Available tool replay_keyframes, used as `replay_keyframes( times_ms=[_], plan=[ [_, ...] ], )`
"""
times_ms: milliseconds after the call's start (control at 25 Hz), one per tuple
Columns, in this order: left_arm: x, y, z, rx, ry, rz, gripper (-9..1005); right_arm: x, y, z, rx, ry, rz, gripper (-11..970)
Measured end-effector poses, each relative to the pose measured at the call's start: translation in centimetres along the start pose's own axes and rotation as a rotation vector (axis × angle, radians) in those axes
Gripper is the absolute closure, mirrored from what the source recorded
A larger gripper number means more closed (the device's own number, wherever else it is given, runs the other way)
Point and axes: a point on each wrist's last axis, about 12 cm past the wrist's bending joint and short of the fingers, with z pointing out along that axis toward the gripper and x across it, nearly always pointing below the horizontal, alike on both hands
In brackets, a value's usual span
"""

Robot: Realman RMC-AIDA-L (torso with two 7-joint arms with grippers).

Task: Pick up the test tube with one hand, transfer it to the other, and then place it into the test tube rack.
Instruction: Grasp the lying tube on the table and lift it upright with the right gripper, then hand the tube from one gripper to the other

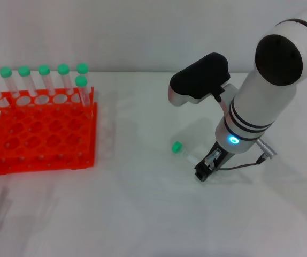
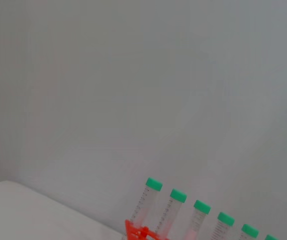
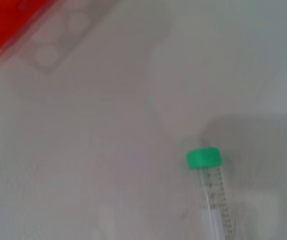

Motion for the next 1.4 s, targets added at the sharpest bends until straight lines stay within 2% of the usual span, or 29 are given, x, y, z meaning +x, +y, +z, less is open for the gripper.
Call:
replay_keyframes(
  times_ms=[120, 520, 640, 800, 960, 1040, 1160, 1360, 1400],
  plan=[
    [0.0, 0.0, -0.2, -0.003, -0.001, 0.000, 140, 0.1, 0.1, -0.1, -0.001, 0.009, -0.006, 593],
    [0.1, -0.3, -0.5, 0.030, 0.010, 0.002, 140, 0.1, 0.3, -0.5, -0.020, -0.007, -0.048, 757],
    [0.1, -0.5, -0.6, 0.042, 0.012, -0.005, 141, 0.1, 0.3, -1.3, -0.043, -0.061, -0.053, 771],
    [0.0, -0.8, -0.9, 0.067, 0.003, -0.052, 141, 0.9, -0.7, -3.5, -0.096, -0.231, -0.078, 768],
    [0.0, -1.2, -1.0, 0.100, -0.005, -0.061, 141, 3.3, -2.4, -5.0, -0.119, -0.451, -0.069, 765],
    [0.0, -1.3, -0.8, 0.108, -0.002, -0.067, 141, 5.2, -3.2, -5.5, -0.118, -0.573, -0.067, 763],
    [0.1, -1.5, -0.5, 0.111, -0.001, -0.082, 141, 7.4, -3.9, -5.8, -0.123, -0.712, -0.097, 761],
    [0.4, -2.0, 0.7, 0.129, 0.010, -0.092, 141, 11.7, -5.6, -4.5, -0.164, -0.914, -0.056, 757],
    [0.5, -2.2, 1.0, 0.141, 0.015, -0.093, 142, 13.2, -6.1, -3.8, -0.191, -0.970, -0.026, 756]
  ],
)
